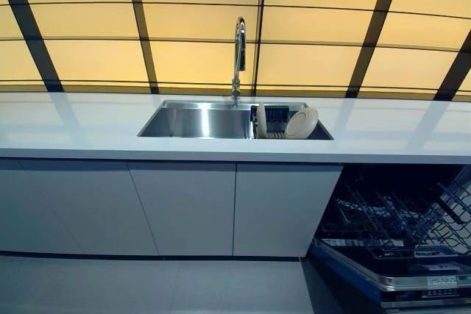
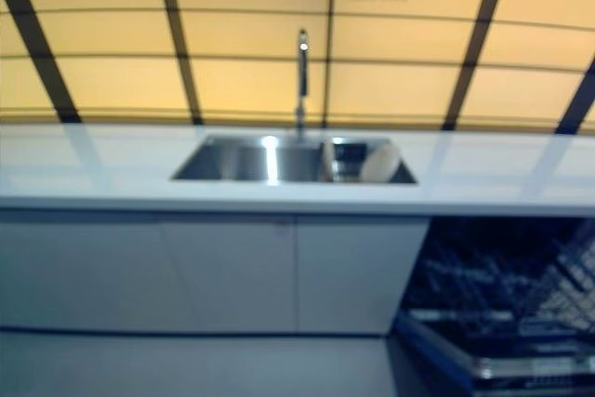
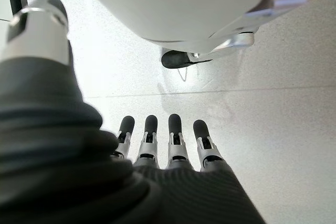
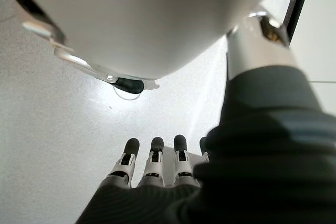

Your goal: Take plates into dishwasher

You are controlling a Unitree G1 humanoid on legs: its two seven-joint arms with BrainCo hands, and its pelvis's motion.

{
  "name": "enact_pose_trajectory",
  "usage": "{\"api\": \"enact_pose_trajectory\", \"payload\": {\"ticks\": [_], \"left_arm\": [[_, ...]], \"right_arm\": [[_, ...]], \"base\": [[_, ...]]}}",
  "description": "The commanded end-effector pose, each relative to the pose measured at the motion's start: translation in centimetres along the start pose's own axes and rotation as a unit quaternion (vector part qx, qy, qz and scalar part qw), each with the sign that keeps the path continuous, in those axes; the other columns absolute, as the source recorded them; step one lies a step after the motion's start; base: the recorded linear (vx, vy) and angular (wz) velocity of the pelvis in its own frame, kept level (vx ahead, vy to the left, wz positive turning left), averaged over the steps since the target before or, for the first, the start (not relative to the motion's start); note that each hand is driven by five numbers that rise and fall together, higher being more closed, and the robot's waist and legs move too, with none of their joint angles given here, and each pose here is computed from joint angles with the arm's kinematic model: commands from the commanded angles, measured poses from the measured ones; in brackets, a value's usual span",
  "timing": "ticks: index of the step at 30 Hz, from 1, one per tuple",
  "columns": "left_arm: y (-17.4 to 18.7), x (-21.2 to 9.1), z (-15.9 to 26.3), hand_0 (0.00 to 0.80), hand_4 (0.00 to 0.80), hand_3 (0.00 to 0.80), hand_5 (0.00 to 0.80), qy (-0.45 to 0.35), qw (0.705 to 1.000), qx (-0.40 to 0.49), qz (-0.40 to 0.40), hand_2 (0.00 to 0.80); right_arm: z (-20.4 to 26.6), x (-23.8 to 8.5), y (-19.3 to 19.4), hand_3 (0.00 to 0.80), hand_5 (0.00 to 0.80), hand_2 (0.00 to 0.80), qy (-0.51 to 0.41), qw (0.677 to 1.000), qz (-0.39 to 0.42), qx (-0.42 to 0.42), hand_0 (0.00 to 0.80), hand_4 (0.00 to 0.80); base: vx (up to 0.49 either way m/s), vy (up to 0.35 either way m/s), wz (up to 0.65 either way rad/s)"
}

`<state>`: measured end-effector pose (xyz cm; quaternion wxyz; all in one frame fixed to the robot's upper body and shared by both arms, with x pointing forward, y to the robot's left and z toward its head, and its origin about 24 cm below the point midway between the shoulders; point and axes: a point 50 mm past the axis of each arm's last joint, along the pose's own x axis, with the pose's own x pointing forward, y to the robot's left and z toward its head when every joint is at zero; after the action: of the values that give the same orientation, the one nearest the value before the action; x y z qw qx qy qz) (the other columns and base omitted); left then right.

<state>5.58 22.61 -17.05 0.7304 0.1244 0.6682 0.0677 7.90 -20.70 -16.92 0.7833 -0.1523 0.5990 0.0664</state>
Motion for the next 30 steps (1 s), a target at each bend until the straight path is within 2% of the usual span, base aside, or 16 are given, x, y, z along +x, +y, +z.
{"api": "enact_pose_trajectory", "payload": {"ticks": [1,7,10,11,15,16,17,21,22,23,25,27,28,30], "left_arm": [[-1.3,-0.2,2.7,0.0,0.0,0.0,0.0,-0.021,0.999,0.024,-0.013,0.0],[-1.4,-0.2,2.5,0.0,0.0,0.0,0.0,-0.023,0.999,0.031,-0.019,0.0],[-1.0,-0.2,2.6,0.0,0.0,0.0,0.0,-0.026,0.999,0.043,-0.016,0.0],[-0.5,-0.2,2.7,0.0,0.0,0.0,0.0,-0.025,0.998,0.056,-0.011,0.0],[0.8,-0.1,2.7,0.0,0.0,0.0,0.0,-0.028,0.996,0.086,-0.001,0.0],[1.3,-0.1,2.6,0.0,0.0,0.0,0.0,-0.032,0.995,0.098,0.001,0.0],[1.3,-0.1,2.6,0.0,0.0,0.0,0.0,-0.032,0.995,0.098,0.001,0.0],[1.8,-0.1,2.4,0.0,0.0,0.0,0.0,-0.036,0.991,0.127,0.002,0.0],[2.0,0.0,2.0,0.0,0.0,0.0,0.0,-0.032,0.99,0.139,0.003,0.0],[2.0,0.0,2.0,0.0,0.0,0.0,0.0,-0.032,0.99,0.14,0.003,0.0],[2.4,0.0,1.7,0.0,0.0,0.0,0.0,-0.025,0.987,0.156,0.006,0.0],[2.5,0.0,1.8,0.0,0.0,0.0,0.0,-0.025,0.987,0.159,0.007,0.0],[3.0,0.0,1.8,0.0,0.0,0.0,0.0,-0.022,0.985,0.17,0.01,0.0],[3.3,0.0,1.8,0.0,0.0,0.0,0.0,-0.02,0.986,0.167,0.013,0.0]], "right_arm": [[2.4,0.2,0.2,0.0,0.0,0.0,-0.026,0.999,0.012,-0.033,0.0,0.0],[3.6,0.1,0.7,0.0,0.0,0.0,-0.078,0.995,0.044,-0.032,0.0,0.0],[5.7,-0.2,0.7,0.0,0.0,0.0,-0.137,0.987,0.085,-0.011,0.0,0.0],[7.7,-0.8,0.3,0.0,0.0,0.0,-0.187,0.977,0.1,-0.025,0.0,0.0],[12.2,-2.5,-1.5,0.0,0.0,0.0,-0.29,0.95,0.107,-0.042,0.0,0.0],[14.4,-3.8,-2.9,0.0,0.0,0.0,-0.338,0.934,0.102,-0.06,0.0,0.0],[14.3,-3.8,-2.9,0.0,0.0,0.0,-0.338,0.934,0.102,-0.06,0.0,0.0],[19.4,-7.4,-7.3,0.0,0.0,0.0,-0.426,0.896,0.09,-0.084,0.0,0.0],[21.6,-9.3,-8.5,0.0,0.0,0.0,-0.455,0.88,0.1,-0.092,0.0,0.0],[21.8,-9.5,-8.6,0.0,0.0,0.0,-0.457,0.879,0.1,-0.093,0.0,0.0],[24.5,-11.9,-9.8,0.0,0.0,0.0,-0.489,0.859,0.098,-0.111,0.0,0.0],[25.2,-12.5,-10.2,0.0,0.0,0.0,-0.495,0.856,0.097,-0.114,0.0,0.0],[28.2,-15.3,-10.7,0.0,0.0,0.0,-0.525,0.836,0.111,-0.119,0.0,0.0],[29.5,-16.9,-10.9,0.0,0.0,0.0,-0.544,0.822,0.125,-0.11,0.0,0.0]], "base": [[0.0,0.0,0.0],[0.01,-0.002,0.01],[0.017,-0.043,0.06],[0.003,-0.091,0.05],[-0.003,-0.084,0.06],[-0.006,-0.057,0.02],[-0.005,-0.068,0.0],[0.044,-0.039,0.01],[0.061,-0.025,0.02],[0.086,-0.048,0.01],[0.062,-0.046,-0.01],[0.021,-0.025,-0.01],[0.041,-0.046,0.02],[0.06,-0.049,0.04]]}}
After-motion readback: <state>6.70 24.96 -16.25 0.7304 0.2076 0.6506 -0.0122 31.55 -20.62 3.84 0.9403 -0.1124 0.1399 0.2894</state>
